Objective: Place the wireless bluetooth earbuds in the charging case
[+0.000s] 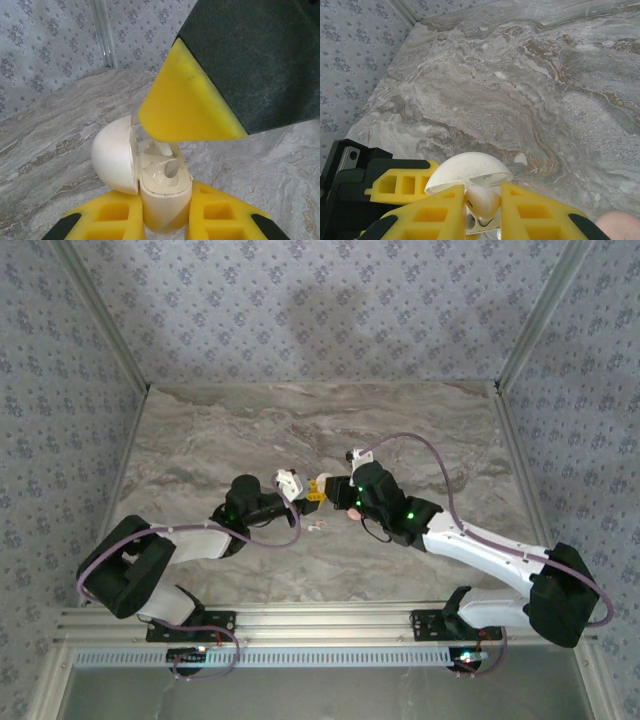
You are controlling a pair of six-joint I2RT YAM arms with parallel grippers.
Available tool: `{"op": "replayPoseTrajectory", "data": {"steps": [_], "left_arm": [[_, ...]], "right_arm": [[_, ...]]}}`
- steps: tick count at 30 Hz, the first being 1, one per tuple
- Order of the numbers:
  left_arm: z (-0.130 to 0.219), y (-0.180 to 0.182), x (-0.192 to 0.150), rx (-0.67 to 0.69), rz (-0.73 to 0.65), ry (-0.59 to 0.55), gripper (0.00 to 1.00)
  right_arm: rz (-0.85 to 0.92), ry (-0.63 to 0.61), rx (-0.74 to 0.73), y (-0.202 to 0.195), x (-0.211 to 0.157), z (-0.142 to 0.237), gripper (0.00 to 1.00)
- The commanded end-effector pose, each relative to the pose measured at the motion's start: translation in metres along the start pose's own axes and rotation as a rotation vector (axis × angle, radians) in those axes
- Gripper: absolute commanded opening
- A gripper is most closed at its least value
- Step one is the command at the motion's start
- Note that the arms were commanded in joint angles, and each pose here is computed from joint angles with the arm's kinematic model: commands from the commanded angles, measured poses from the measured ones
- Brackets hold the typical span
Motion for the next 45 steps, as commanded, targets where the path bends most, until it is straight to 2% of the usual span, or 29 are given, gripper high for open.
{"op": "replayPoseTrajectory", "data": {"steps": [1,16,26,35,45], "left_arm": [[-0.001,-0.003,0.014,0.005,-0.03,-0.07,0.1],[0.0,-0.001,0.012,0.024,-0.024,-0.071,0.1],[0.001,-0.001,0.013,0.026,-0.015,-0.081,0.1],[0.002,-0.002,0.013,0.019,-0.013,-0.079,0.1],[0.002,-0.002,0.011,0.022,-0.009,-0.069,0.1]], "right_arm": [[-0.001,0.01,0.054,0.01,-0.001,-0.002,0.22],[0.024,-0.004,0.116,0.019,0.002,0.002,0.23],[0.029,-0.02,0.121,0.018,0.001,0.004,0.31],[0.025,-0.031,0.058,0.011,0.005,0.009,0.36],[0.034,-0.079,0.112,0.015,0.024,0.021,0.48]]}}
Point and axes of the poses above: each hand's point on the last joint's axis, 136 mm out from that joint toward the fingers, its own z axis back along the fingers, its own y axis along the line the jaws close on, x = y × z, the point moved 9 cm from there along z, back along the fingers, and after that the axes turned 14 degrees about z, right-handed, at the moved point
